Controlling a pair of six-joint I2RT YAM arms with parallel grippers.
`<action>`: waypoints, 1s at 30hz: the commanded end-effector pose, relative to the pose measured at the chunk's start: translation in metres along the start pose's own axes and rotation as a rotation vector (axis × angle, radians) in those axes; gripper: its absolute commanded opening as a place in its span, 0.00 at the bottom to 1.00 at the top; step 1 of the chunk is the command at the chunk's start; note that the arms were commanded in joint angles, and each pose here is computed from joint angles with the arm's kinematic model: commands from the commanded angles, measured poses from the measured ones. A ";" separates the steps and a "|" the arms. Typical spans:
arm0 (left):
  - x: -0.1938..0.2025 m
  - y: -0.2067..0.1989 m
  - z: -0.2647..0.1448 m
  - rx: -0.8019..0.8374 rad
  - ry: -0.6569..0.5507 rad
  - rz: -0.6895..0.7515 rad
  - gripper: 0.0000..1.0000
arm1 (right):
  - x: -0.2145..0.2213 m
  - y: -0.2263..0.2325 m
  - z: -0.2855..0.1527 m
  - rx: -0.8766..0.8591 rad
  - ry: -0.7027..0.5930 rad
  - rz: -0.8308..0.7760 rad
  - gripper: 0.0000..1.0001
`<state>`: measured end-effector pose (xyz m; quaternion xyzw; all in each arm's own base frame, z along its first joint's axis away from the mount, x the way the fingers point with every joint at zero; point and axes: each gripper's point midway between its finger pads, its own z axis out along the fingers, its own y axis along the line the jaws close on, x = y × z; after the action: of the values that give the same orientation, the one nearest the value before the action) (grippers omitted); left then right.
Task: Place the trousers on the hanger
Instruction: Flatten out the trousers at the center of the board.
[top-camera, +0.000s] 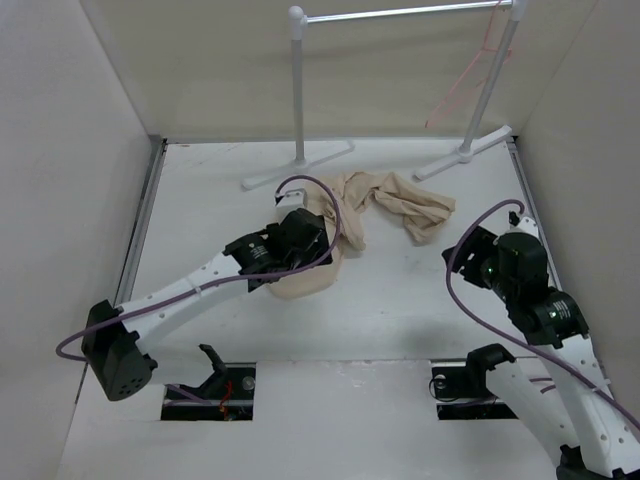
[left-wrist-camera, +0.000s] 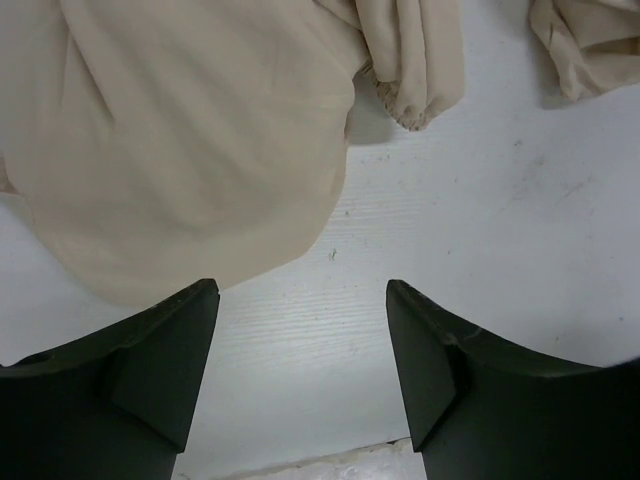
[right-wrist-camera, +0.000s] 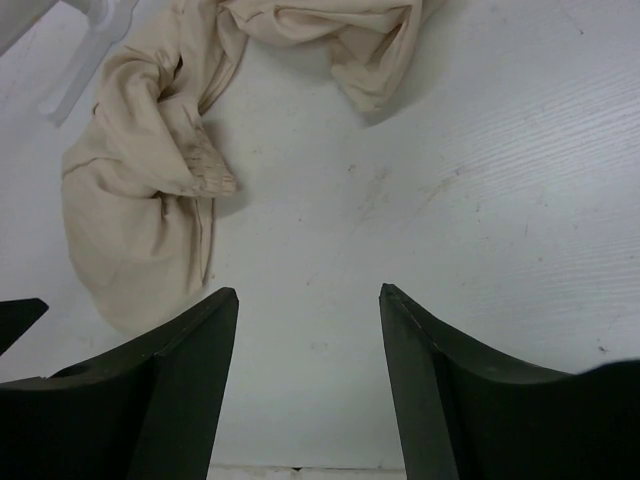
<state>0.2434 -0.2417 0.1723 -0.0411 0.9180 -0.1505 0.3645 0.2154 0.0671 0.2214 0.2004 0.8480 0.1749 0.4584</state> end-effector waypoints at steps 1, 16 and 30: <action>-0.032 -0.009 -0.033 0.076 -0.092 -0.049 0.66 | -0.001 0.004 -0.007 -0.026 -0.004 -0.004 0.65; -0.048 0.094 -0.043 -0.114 -0.160 -0.235 0.20 | 0.043 0.091 0.027 -0.259 0.198 -0.192 0.37; 0.003 0.134 -0.035 -0.202 -0.052 -0.286 0.62 | 0.084 0.172 0.194 -0.276 0.309 -0.425 0.78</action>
<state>0.2289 -0.1114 0.1557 -0.1973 0.9052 -0.1026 0.3622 0.3260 0.2520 0.1139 -0.0529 0.9318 0.1831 0.3089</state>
